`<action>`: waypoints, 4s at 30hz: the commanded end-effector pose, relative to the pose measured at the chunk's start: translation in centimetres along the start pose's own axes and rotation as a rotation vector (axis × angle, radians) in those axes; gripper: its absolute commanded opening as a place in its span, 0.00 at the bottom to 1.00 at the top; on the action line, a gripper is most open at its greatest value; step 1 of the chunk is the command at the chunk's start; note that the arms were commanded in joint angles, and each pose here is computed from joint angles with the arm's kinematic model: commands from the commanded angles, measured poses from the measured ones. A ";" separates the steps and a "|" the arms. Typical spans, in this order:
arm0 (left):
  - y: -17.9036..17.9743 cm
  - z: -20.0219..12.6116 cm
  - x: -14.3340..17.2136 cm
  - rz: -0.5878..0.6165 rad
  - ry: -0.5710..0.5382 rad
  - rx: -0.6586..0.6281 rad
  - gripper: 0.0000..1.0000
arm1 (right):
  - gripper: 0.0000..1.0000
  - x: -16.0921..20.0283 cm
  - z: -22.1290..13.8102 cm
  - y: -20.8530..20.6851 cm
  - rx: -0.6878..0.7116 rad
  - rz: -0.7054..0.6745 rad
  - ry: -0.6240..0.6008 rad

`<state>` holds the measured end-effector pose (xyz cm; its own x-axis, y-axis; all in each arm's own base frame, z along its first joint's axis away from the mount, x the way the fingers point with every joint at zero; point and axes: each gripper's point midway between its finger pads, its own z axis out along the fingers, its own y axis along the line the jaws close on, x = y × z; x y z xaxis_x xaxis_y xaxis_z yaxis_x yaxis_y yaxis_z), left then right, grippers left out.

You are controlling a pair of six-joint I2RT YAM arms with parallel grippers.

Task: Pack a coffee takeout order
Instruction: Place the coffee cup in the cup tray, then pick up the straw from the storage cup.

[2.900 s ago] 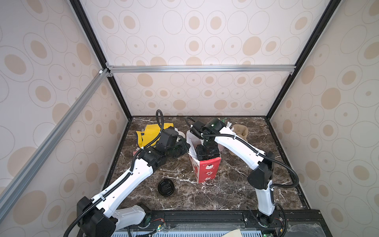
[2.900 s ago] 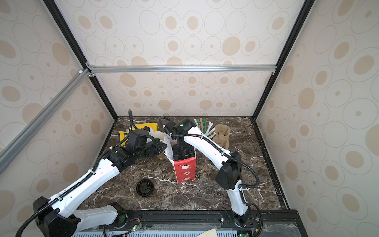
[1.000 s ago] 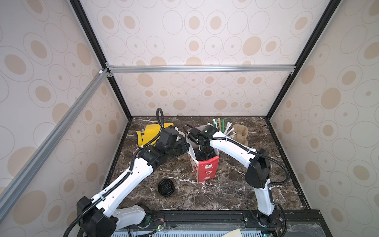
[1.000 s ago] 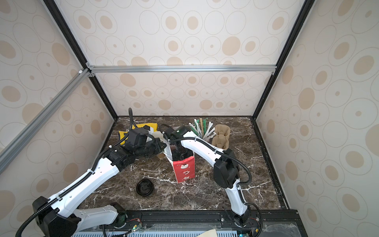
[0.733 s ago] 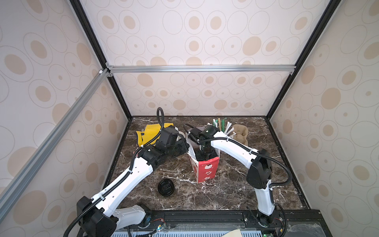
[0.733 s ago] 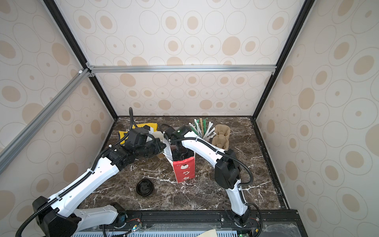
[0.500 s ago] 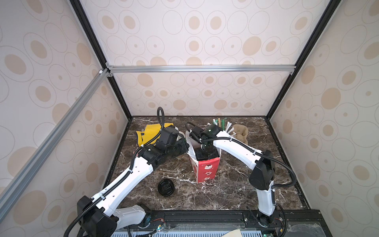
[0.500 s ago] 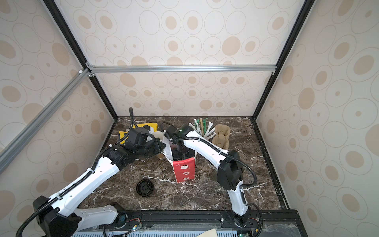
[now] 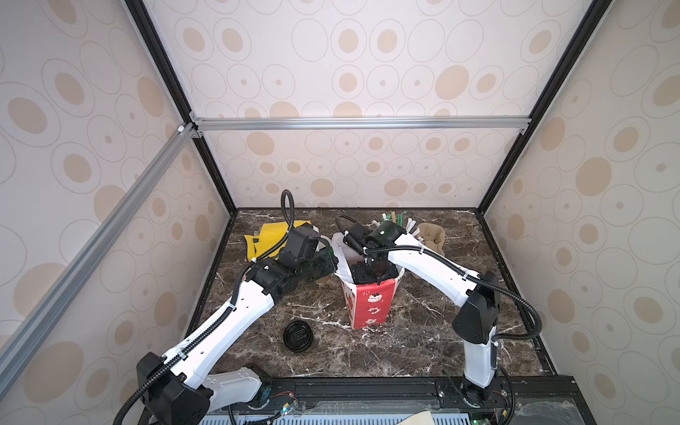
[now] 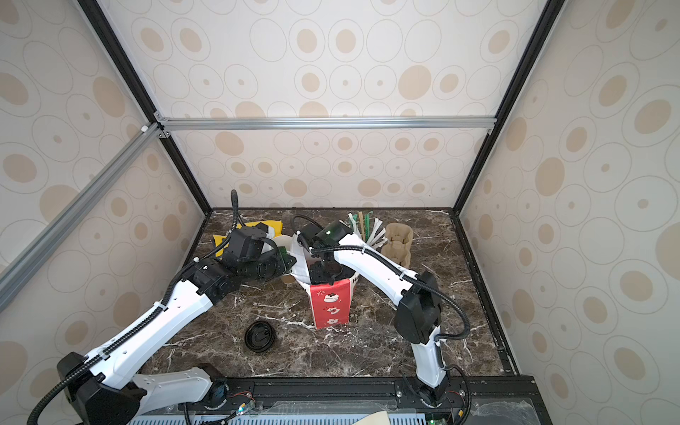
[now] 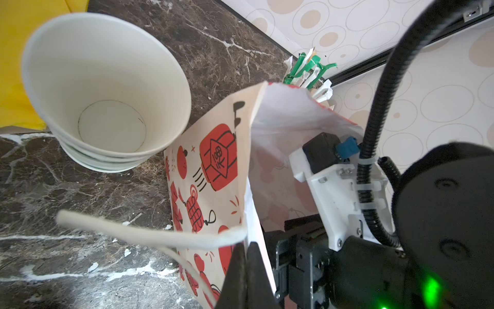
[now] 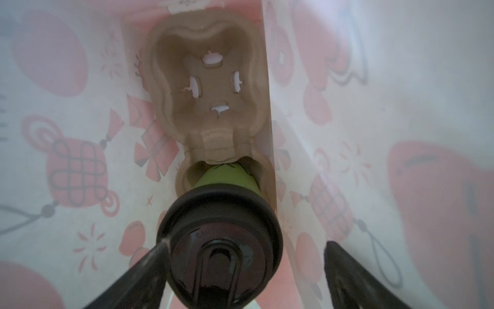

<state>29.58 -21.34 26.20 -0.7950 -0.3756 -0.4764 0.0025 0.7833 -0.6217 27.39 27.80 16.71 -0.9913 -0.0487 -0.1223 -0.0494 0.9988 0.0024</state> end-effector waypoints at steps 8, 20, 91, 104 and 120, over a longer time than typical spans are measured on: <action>-0.1 -0.5 -0.7 0.021 -0.019 -0.007 0.00 | 0.90 -0.3 -2.0 -1.1 -0.015 0.055 -0.064; -1.9 0.9 -1.2 0.054 0.011 0.043 0.00 | 0.79 -1.0 -2.3 1.6 -0.095 -0.067 -0.109; -4.9 -7.7 -11.4 0.096 -0.476 0.016 0.65 | 0.53 -23.3 -6.6 -13.2 -0.198 0.483 -0.578; -5.9 -7.3 -12.8 0.112 -0.492 0.000 0.65 | 0.48 -25.0 -2.7 -13.8 -0.234 0.592 -0.540; -6.4 -7.7 -13.5 0.118 -0.513 -0.002 0.65 | 0.23 -26.3 -1.4 -13.8 -0.275 0.634 -0.532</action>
<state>35.35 -18.01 39.42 -0.4335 -0.4708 -0.7684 0.0625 0.8349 -0.5468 53.67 15.68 21.83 -0.6644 0.5768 -0.4752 0.3752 0.8074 0.4554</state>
